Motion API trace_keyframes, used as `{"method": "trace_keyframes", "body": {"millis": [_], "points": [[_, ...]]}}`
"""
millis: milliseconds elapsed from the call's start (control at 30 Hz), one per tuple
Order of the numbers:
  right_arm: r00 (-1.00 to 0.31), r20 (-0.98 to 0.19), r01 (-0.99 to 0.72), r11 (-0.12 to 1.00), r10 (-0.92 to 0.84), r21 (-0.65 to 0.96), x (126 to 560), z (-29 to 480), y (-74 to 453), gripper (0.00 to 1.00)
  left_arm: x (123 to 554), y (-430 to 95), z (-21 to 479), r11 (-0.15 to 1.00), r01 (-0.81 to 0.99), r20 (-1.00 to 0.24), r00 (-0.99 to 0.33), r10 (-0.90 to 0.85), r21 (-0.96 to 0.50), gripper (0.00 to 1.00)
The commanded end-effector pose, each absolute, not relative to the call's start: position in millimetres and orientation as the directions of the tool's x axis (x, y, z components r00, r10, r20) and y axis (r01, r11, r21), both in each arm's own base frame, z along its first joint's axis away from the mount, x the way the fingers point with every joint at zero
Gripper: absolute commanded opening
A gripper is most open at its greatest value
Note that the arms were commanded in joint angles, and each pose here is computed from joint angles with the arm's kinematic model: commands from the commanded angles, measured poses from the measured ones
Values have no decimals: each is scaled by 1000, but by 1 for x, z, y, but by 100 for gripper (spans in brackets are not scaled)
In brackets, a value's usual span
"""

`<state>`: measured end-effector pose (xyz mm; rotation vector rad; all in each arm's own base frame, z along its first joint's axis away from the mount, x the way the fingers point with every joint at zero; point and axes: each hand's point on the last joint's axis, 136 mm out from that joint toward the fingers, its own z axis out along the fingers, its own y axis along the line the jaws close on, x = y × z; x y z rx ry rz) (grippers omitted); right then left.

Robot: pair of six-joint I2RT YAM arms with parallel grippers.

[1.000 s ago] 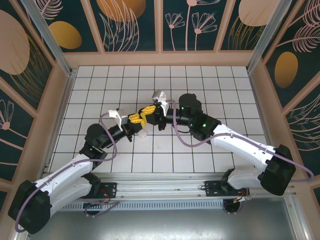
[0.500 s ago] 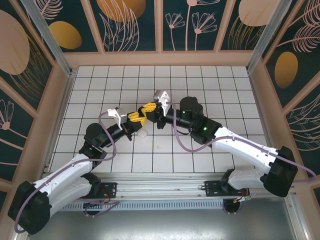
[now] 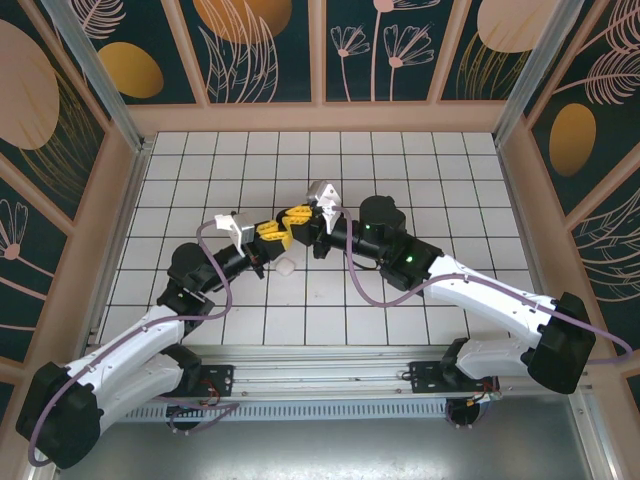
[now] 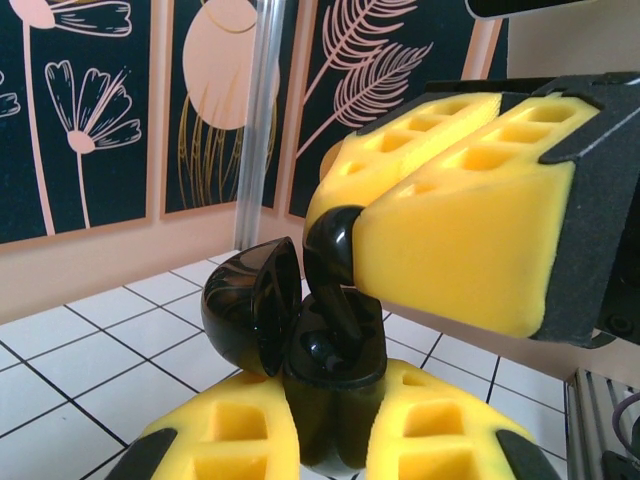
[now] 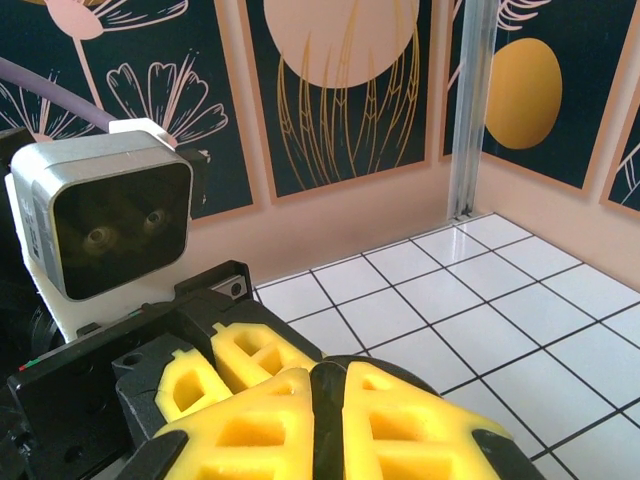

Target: Insert wireless bluetooth earbuds into charging case

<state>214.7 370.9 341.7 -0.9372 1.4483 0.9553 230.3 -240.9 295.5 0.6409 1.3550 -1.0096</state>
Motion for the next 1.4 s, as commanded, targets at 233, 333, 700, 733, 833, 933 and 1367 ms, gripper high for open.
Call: {"method": "trace_keyframes", "body": {"millis": [233,333,700,733,833,933,1367], "points": [[-28,-997,-928,371,-67,1,207,339,369,12,233,-241,319,466,871,-969,-42,-244,-155,0],[-26,-996,-922,388,-87,-10,207,334,369,12,238,-240,320,486,859,-969,-47,-243,-164,0],[-24,-993,-902,431,-113,-28,212,320,364,12,243,-240,322,500,850,-968,-41,-246,-163,0],[-28,-993,-903,428,-117,-25,212,318,365,12,243,-240,322,501,850,-968,-40,-246,-162,0],[-39,-991,-907,420,-126,-18,209,317,366,12,244,-239,324,506,848,-968,-34,-247,-159,0],[-64,-988,-909,417,-142,-1,206,314,369,15,245,-239,324,509,847,-969,-31,-245,-156,0],[-160,-977,-912,401,-138,93,201,313,377,25,245,-241,322,503,850,-970,-38,-242,-159,0]]}}
